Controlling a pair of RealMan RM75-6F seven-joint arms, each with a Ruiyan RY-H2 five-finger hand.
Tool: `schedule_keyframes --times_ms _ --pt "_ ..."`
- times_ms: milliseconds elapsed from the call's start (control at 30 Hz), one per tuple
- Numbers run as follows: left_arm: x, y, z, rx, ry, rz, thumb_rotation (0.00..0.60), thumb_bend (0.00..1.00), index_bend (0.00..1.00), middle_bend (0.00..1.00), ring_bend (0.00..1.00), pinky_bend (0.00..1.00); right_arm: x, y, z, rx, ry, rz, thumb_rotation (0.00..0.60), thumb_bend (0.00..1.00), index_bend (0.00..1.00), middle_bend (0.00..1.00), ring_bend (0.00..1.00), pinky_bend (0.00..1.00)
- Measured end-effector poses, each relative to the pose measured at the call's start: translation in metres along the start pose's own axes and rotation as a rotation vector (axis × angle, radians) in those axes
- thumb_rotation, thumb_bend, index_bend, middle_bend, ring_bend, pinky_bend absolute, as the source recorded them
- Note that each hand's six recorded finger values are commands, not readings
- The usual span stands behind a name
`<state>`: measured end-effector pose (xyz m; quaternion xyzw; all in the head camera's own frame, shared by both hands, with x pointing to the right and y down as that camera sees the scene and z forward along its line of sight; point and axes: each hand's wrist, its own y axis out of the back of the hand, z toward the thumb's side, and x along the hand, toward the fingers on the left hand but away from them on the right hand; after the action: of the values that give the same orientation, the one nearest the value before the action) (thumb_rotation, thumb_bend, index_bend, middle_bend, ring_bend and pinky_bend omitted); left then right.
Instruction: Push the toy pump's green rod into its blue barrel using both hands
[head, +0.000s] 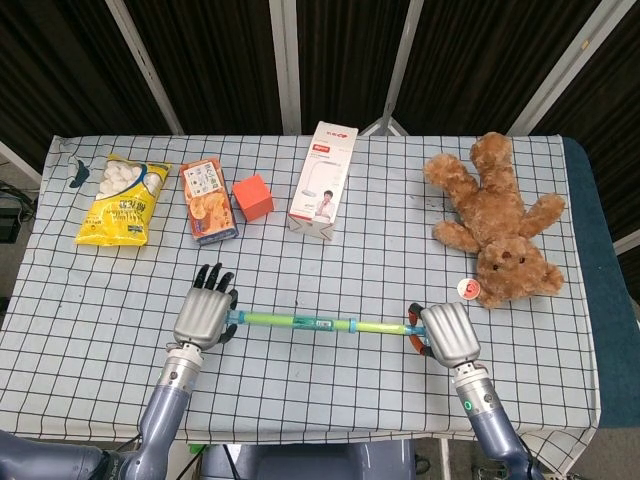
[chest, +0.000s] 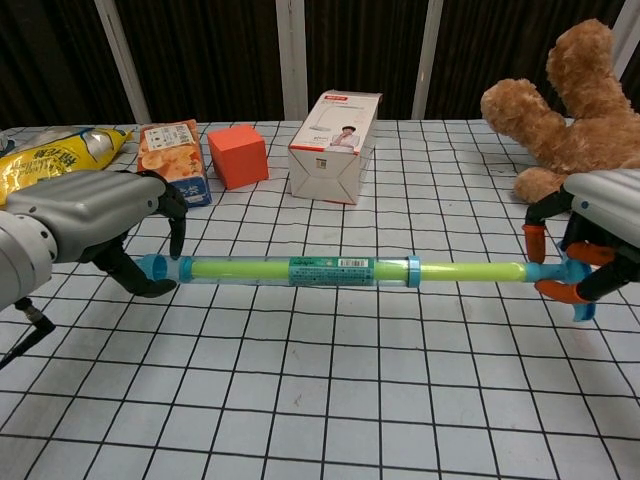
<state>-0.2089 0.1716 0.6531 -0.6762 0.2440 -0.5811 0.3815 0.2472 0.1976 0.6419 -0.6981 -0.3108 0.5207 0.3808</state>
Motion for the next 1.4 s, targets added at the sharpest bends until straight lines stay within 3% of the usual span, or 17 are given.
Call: schedule_keyframes --times_ms 1067,1133,1233,1400 --pt "-0.001 0.002 -0.005 -0.018 -0.013 -0.001 0.6 0.47 0.59 0.15 0.0 0.0 -0.007 -0.01 0.036 0.009 0.024 0.004 0.6 0.36 0.73 1.0 1.0 0.78" --pt "-0.002 0.002 -0.005 -0.02 -0.016 -0.002 0.6 0.42 0.54 0.13 0.0 0.0 -0.007 -0.01 0.036 0.012 0.024 0.003 0.6 0.36 0.68 1.0 1.0 0.78" --pt "-0.002 0.001 -0.005 -0.023 -0.022 -0.007 0.6 0.33 0.43 0.11 0.0 0.0 -0.008 -0.01 0.035 0.029 0.025 -0.003 0.6 0.36 0.5 0.96 0.94 0.73" --pt "-0.003 0.003 -0.011 -0.036 -0.022 -0.009 0.6 0.24 0.27 0.1 0.0 0.0 -0.007 -0.01 0.028 0.113 0.023 -0.016 0.6 0.36 0.27 0.79 0.81 0.59"
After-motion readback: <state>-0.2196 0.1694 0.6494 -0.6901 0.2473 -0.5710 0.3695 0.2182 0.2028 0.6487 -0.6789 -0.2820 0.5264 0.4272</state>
